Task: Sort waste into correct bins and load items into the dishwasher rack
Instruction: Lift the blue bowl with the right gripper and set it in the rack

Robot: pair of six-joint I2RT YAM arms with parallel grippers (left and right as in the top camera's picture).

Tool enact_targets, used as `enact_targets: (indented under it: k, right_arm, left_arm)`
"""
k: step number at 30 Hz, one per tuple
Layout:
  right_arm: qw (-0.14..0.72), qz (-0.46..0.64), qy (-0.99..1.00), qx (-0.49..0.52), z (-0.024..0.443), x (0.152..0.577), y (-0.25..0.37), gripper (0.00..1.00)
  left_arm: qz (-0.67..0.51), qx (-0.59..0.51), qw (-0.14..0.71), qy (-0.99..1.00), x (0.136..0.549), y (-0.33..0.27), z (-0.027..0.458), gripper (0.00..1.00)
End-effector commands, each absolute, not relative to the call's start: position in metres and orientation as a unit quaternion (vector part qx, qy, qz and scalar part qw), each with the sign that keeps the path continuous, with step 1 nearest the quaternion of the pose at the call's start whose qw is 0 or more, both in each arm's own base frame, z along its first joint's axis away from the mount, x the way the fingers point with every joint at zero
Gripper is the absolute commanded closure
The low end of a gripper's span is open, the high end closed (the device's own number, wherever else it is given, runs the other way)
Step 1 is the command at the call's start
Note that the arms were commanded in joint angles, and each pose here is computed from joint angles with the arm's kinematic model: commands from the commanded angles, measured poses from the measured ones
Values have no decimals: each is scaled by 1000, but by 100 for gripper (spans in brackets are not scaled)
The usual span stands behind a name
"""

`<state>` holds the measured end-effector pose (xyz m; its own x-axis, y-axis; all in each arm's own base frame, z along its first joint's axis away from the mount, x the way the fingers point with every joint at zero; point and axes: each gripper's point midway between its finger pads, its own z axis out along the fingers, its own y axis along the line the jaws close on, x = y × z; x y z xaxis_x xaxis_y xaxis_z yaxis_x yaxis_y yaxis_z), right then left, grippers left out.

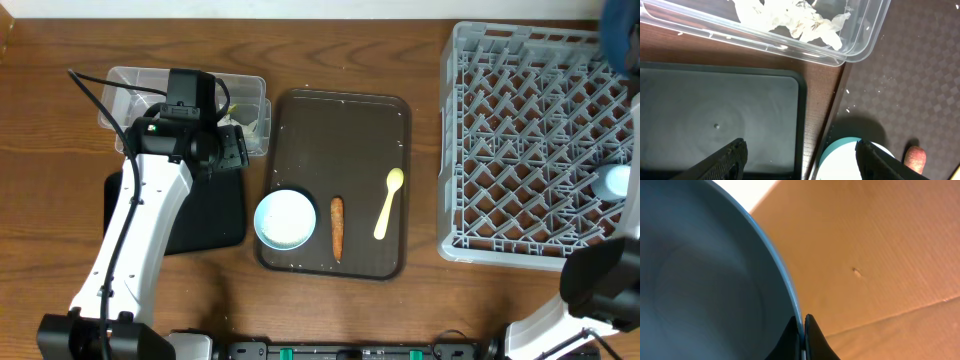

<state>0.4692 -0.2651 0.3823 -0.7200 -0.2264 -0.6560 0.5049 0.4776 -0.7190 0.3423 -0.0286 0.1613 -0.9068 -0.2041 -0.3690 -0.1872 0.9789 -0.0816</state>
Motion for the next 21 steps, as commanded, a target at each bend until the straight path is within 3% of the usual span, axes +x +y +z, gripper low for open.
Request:
enact_targets:
  k: [1, 11, 21]
  right_arm:
    - [303, -549, 773, 95, 369, 460, -294, 99]
    - [227, -596, 764, 98, 316, 475, -335, 99]
    - [179, -582, 789, 75, 246, 497, -327, 99]
  left_arm:
    - [-14, -98, 191, 977, 342, -25, 160, 28]
    - [-16, -99, 198, 975, 345, -25, 161, 28]
    - [-16, -100, 198, 975, 345, -25, 161, 28]
